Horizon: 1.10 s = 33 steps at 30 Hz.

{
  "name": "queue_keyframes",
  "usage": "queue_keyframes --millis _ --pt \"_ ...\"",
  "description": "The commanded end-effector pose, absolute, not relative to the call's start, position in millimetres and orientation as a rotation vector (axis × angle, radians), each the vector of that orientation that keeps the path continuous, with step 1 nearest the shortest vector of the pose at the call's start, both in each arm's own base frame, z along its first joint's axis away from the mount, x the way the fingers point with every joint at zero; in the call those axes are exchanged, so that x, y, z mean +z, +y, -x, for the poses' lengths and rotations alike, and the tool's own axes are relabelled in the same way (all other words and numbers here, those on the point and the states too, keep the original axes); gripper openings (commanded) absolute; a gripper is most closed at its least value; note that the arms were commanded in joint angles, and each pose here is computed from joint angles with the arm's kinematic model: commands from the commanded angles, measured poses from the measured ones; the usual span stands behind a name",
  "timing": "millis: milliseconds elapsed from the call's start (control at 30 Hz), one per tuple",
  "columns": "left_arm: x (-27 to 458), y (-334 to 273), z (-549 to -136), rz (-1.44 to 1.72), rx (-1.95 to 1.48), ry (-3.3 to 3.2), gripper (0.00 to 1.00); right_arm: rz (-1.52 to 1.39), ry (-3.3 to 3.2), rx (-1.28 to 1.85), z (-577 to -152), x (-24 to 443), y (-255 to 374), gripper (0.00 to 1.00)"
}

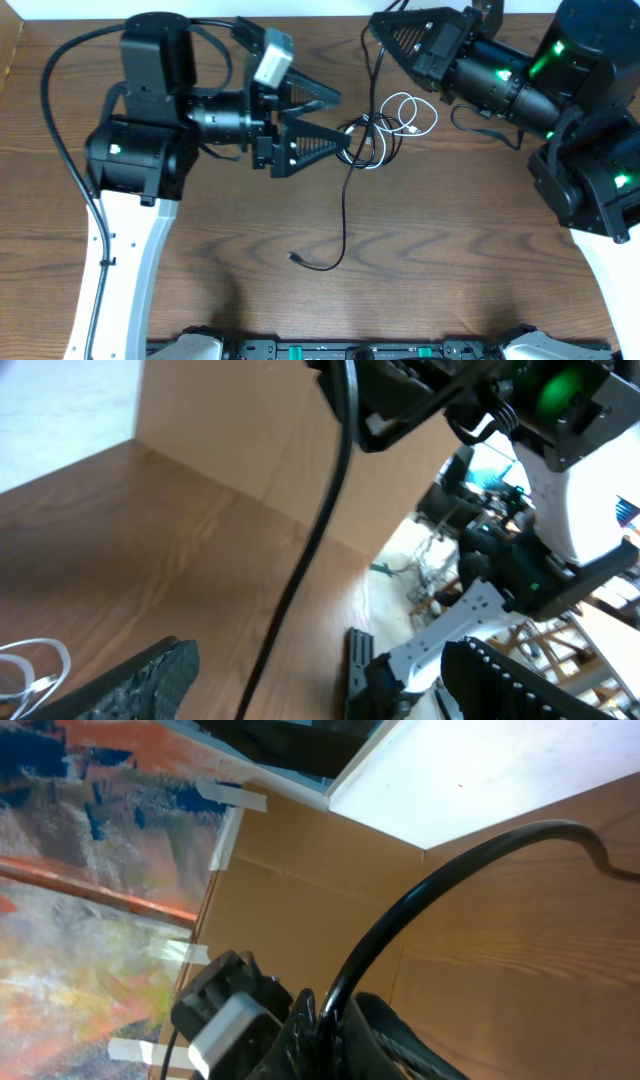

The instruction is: Untangle cables

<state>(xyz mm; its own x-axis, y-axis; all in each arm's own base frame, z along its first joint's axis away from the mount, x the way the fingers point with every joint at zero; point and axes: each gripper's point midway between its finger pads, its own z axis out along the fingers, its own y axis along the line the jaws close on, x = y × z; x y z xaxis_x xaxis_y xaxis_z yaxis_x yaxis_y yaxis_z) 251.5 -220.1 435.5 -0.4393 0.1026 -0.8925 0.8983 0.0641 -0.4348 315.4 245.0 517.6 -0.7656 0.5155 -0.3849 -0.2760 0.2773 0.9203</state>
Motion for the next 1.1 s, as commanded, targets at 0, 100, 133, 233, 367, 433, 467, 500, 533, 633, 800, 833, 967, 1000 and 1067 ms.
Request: queue_keyframes --millis 0,100,133,233,367,433,467,500,533,633,800,833,967,1000,1067 --pt "439 -228 -245 -1.046 -1.438 1.627 0.79 -0.26 1.883 1.562 -314 521 248 0.02" --pt "439 -232 -246 -1.05 -1.427 1.627 0.74 -0.258 1.887 1.58 -310 522 252 0.02" --pt "440 -234 -245 -1.053 -1.434 1.626 0.74 -0.254 1.885 1.582 -310 523 253 0.02" --pt "442 -240 -241 -1.074 -1.443 1.609 0.72 -0.255 1.886 1.581 -310 522 254 0.02" --pt "440 -244 -243 -1.072 -1.415 1.62 0.59 -0.251 1.888 1.584 -309 522 254 0.01" --pt "440 -244 -243 -1.072 -1.414 1.62 0.59 -0.245 1.891 1.589 -308 522 255 0.02" --pt "440 -244 -243 -1.071 -1.414 1.621 0.58 -0.241 1.892 1.592 -307 522 256 0.01" --pt "440 -244 -243 -1.072 -1.413 1.62 0.56 -0.237 1.894 1.596 -306 522 256 0.01" --pt "440 -244 -243 -1.072 -1.414 1.62 0.54 -0.237 1.894 1.596 -306 522 256 0.02" --pt "440 -244 -243 -1.072 -1.414 1.62 0.53 -0.237 1.894 1.596 -306 522 257 0.02" --pt "440 -244 -243 -1.072 -1.415 1.62 0.5 -0.236 1.894 1.596 -306 522 257 0.01" --pt "440 -244 -243 -1.072 -1.415 1.62 0.5 -0.236 1.895 1.597 -306 522 257 0.02" --pt "440 -244 -243 -1.072 -1.415 1.621 0.43 -0.233 1.896 1.599 -305 522 258 0.02" --pt "440 -244 -243 -1.072 -1.415 1.621 0.41 -0.233 1.896 1.598 -305 522 258 0.02" --pt "440 -244 -243 -1.072 -1.415 1.62 0.41 -0.233 1.896 1.599 -305 522 258 0.02"
